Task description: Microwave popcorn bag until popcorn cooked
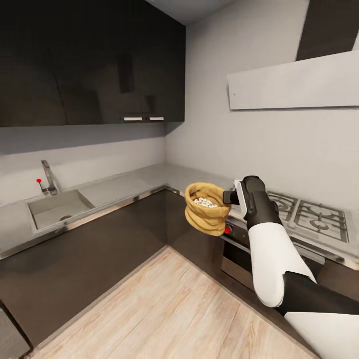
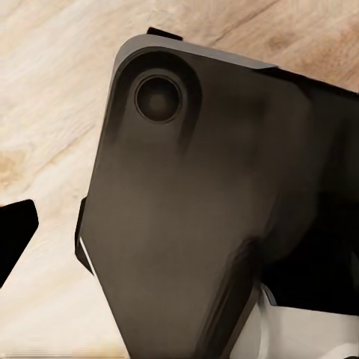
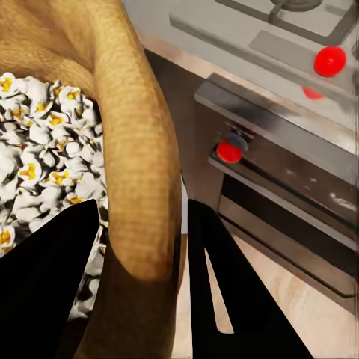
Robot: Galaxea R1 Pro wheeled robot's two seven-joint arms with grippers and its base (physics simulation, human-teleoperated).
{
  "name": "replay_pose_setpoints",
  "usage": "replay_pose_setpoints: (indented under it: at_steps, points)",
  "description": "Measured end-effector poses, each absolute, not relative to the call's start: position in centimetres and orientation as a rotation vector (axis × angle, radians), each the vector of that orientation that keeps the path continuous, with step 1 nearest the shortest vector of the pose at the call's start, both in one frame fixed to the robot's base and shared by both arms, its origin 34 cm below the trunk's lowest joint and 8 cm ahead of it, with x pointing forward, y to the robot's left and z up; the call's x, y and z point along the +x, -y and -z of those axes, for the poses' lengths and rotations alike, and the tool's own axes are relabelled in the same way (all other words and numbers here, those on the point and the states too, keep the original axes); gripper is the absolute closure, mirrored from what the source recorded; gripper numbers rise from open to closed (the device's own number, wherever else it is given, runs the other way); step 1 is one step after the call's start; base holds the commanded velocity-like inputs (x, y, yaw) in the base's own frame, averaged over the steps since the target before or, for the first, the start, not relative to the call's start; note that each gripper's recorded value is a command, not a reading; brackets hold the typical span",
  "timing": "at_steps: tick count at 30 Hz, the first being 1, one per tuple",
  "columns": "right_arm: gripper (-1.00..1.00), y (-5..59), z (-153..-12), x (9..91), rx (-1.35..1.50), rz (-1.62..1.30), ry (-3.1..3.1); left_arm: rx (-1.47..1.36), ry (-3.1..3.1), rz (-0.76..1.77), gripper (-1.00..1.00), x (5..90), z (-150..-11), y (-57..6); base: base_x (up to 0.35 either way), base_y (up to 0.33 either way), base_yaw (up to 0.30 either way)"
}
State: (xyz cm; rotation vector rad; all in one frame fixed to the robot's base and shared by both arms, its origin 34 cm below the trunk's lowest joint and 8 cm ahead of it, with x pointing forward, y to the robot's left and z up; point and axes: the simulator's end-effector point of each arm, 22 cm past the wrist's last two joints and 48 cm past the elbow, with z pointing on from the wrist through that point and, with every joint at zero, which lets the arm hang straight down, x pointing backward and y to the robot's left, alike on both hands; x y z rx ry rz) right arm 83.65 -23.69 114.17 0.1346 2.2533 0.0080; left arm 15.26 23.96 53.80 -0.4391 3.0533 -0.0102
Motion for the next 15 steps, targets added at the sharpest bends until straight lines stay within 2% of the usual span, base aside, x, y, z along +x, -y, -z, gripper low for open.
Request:
replay_pose_setpoints:
  at_steps: [15]
  points:
    - [1.00,23.0,-111.9,83.4,0.116,-0.019,-2.309,-0.439,-3.054,0.011,-1.00,15.3,-53.8,-24.0,-0.349,0.000,0.000]
